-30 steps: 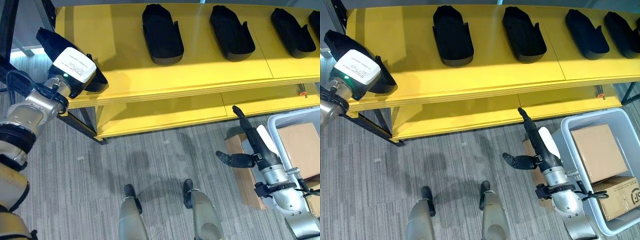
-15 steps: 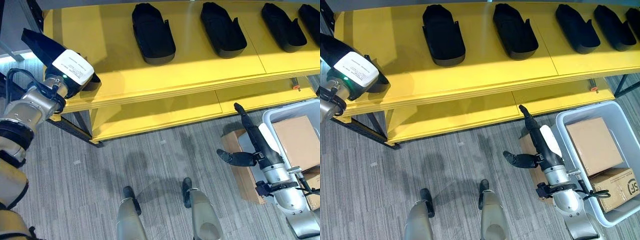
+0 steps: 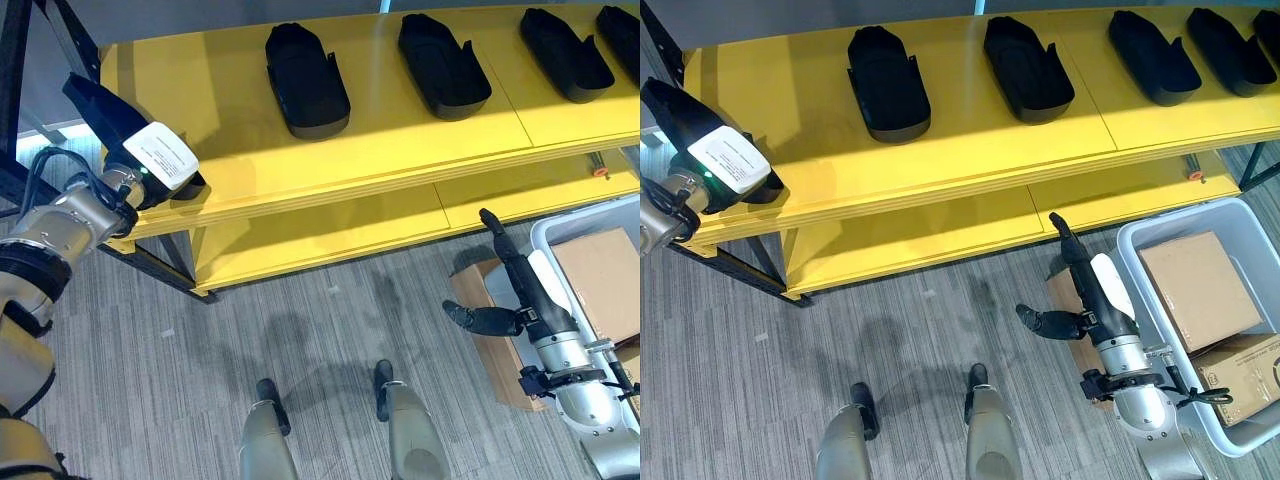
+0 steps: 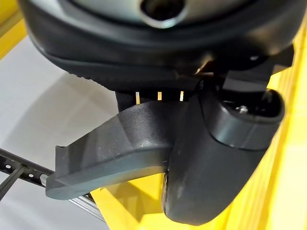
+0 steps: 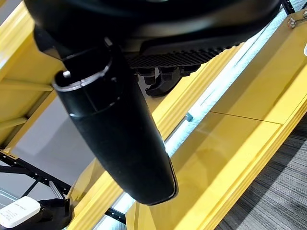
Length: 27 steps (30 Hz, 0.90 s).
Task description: Move parts from the plastic box to the shelf.
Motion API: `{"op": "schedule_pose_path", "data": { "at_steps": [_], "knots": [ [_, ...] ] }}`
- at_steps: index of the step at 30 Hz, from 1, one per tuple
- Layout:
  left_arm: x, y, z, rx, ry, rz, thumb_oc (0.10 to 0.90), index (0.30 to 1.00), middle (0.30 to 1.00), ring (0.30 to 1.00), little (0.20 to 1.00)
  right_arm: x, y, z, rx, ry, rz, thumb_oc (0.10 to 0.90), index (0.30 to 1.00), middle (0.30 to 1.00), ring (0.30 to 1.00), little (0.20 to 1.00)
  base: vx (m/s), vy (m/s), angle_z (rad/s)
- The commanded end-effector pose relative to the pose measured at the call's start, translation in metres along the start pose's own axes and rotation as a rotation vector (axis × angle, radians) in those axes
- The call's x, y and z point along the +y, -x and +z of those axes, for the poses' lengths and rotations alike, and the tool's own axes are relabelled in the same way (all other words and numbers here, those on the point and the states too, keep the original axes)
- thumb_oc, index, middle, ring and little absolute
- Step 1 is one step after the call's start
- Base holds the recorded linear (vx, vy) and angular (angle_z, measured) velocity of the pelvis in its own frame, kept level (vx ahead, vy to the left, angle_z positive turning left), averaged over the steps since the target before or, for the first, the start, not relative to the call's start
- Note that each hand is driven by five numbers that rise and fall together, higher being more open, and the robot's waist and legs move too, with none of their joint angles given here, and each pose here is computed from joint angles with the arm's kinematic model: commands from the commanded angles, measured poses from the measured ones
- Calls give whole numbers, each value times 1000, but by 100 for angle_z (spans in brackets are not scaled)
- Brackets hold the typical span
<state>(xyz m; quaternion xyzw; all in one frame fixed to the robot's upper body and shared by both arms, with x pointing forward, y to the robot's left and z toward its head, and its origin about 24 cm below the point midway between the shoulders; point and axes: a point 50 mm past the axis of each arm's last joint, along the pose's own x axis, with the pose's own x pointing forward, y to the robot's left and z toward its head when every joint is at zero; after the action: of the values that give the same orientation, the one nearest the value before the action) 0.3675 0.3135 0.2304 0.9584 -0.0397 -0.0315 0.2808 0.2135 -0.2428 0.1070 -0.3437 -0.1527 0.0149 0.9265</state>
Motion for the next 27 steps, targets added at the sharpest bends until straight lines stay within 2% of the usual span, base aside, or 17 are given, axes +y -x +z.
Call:
{"op": "schedule_pose_path", "data": {
  "at_steps": [1,6,27],
  "knots": [
    [13,15,-61,186,-78,13,400,300,300,300,300,-35,-17,43,-267,46,-143,900,1000,1000,1000,1000,30,33,-10],
    [15,20,-63,132,-146,5,400,300,300,300,300,-34,-17,42,-262,40,-136,900,1000,1000,1000,1000,12,10,-2],
    [25,25,-77,140,-215,16,400,300,300,300,300,-31,-11,34,-215,47,-141,900,1000,1000,1000,1000,2,1,-2]
  ]
}}
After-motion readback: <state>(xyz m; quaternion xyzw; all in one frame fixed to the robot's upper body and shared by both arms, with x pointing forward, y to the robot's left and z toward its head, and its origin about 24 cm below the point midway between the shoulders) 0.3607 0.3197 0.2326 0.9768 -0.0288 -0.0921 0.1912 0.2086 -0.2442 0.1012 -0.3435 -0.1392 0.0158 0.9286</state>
